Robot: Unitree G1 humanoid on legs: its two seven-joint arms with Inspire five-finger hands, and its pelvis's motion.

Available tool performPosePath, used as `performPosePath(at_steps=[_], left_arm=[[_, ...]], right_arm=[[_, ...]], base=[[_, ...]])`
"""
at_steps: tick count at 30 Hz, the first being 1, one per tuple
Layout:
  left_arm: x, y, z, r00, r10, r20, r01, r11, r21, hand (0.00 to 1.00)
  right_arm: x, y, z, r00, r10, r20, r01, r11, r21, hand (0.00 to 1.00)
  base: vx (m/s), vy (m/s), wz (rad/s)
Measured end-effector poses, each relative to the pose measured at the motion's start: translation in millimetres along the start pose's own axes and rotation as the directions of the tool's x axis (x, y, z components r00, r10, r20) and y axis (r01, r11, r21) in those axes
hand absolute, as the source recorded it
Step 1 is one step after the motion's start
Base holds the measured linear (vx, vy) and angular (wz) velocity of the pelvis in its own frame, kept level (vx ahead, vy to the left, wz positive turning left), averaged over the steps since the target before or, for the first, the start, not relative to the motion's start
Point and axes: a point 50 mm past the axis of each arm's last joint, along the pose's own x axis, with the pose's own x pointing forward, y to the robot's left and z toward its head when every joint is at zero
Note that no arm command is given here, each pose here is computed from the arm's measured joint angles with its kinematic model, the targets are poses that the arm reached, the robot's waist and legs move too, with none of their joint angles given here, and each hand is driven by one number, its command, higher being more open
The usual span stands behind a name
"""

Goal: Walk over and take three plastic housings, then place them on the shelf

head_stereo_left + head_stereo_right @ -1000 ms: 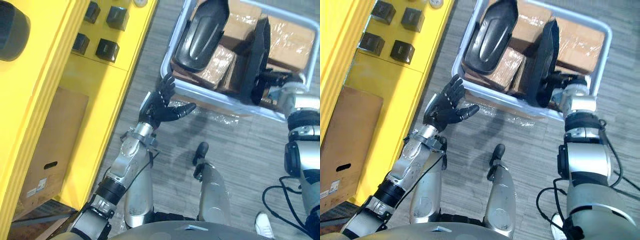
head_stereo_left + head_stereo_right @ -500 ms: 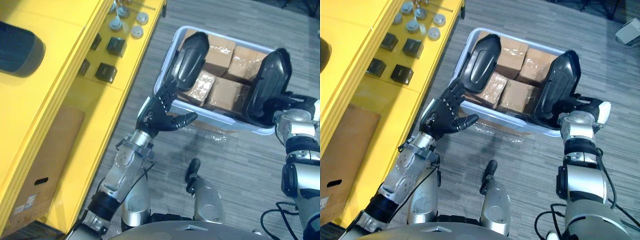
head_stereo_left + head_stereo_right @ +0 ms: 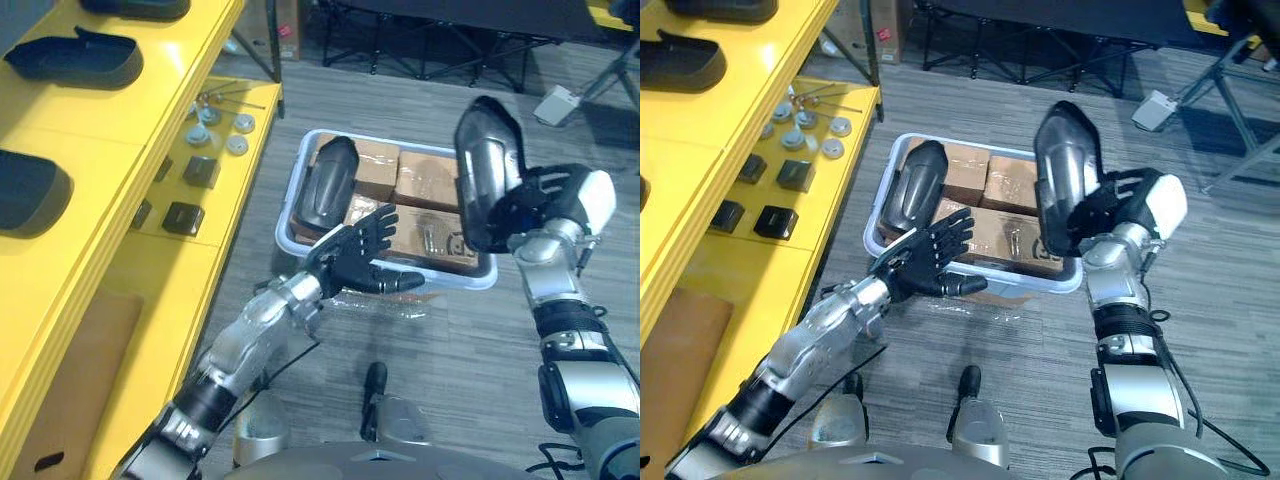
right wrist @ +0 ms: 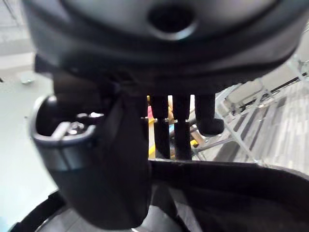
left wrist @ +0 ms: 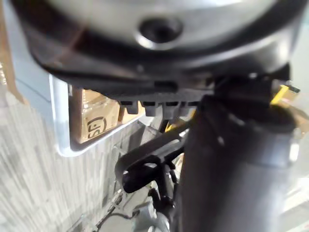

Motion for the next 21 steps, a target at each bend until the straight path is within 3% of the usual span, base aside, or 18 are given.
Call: performPosePath(at_steps=[8, 16, 21], left_arm=[[27, 12, -10, 0.982, 0.167, -0.088, -0.179, 0.972, -0.153, 1.0], [33, 23, -18, 0.935, 0.319, -0.157, -0.345, 0.919, -0.191, 1.0], [37, 20, -15, 0.931, 0.332, -0.154, -0.361, 0.902, -0.237, 1.0]], right_arm=[[-25, 29, 30, 0.974, 0.083, 0.212, -0.09, 0.996, 0.021, 0.0], [-67, 70, 31, 0.946, 0.225, 0.232, -0.243, 0.969, 0.051, 0.0], [-83, 82, 30, 0.929, 0.279, 0.244, -0.3, 0.953, 0.053, 0.0]], base=[[-0.04, 0.008, -0.16], [-0.02, 0.005, -0.06], [0.0, 0.0, 0.01]])
